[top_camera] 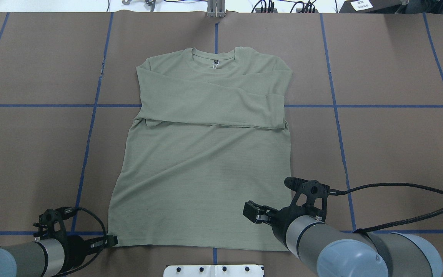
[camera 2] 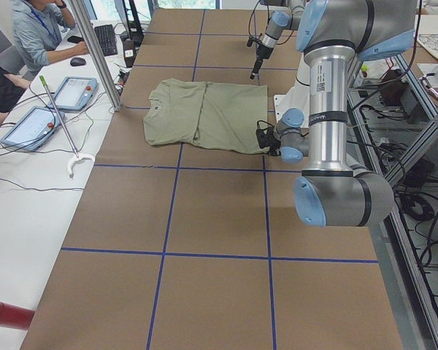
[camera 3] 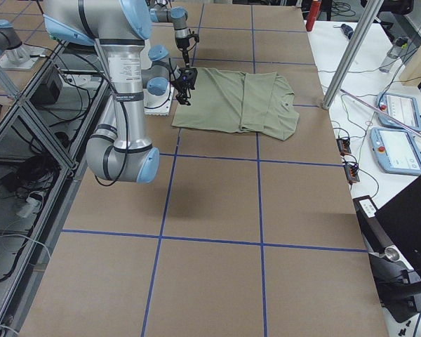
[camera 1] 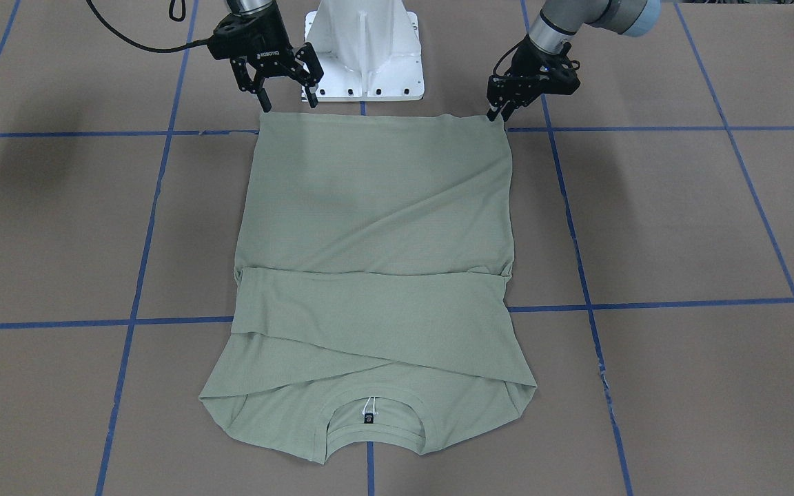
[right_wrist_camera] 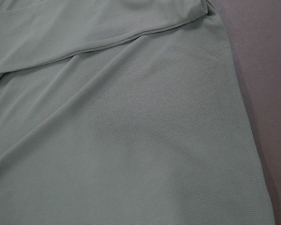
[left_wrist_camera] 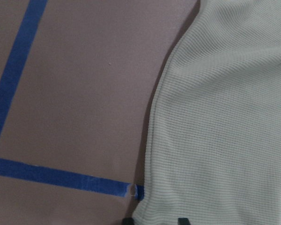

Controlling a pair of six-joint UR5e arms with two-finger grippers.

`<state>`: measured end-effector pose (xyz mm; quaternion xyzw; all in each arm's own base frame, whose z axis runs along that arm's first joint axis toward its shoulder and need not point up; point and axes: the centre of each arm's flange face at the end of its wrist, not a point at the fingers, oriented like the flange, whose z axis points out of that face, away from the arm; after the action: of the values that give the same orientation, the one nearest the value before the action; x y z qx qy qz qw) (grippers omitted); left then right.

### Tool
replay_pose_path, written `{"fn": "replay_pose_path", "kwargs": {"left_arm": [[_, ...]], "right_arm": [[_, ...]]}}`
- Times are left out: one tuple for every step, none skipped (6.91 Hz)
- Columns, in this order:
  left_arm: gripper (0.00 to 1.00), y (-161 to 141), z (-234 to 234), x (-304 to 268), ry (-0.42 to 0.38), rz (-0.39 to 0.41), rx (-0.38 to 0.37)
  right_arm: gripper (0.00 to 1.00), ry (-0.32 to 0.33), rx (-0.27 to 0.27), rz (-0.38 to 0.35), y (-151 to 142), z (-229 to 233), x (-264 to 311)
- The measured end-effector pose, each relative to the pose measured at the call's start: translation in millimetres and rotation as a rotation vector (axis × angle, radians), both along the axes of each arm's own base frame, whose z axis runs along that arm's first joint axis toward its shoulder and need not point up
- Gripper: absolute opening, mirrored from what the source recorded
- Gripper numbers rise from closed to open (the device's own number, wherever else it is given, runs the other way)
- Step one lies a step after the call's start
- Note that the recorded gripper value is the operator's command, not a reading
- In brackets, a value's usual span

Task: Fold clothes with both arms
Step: 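Grasp the hem corners with both grippers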

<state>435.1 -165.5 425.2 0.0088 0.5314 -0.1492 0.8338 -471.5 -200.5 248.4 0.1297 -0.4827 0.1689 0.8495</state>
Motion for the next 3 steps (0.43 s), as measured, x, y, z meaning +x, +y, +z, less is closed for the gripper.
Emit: {"fn": "replay_pose_path", "kwargs": {"left_arm": [[0.00,-0.1,-0.6,-0.2,0.002,-0.001,0.000],[0.00,-0.7,-3.9,-1.7,0.008,-0.003,0.001],[0.00,-2.0,-14.1,-6.7,0.028,-0.006,0.002]], "right_arm": [[0.90,0.016,-0.005,0.004,-0.5,7.0,-5.6],[0.84,0.025,-0.028,0.016,-0.1,13.9,-11.4],[0.78,0.014,-0.071,0.044,2.3,17.4,-15.3]]}}
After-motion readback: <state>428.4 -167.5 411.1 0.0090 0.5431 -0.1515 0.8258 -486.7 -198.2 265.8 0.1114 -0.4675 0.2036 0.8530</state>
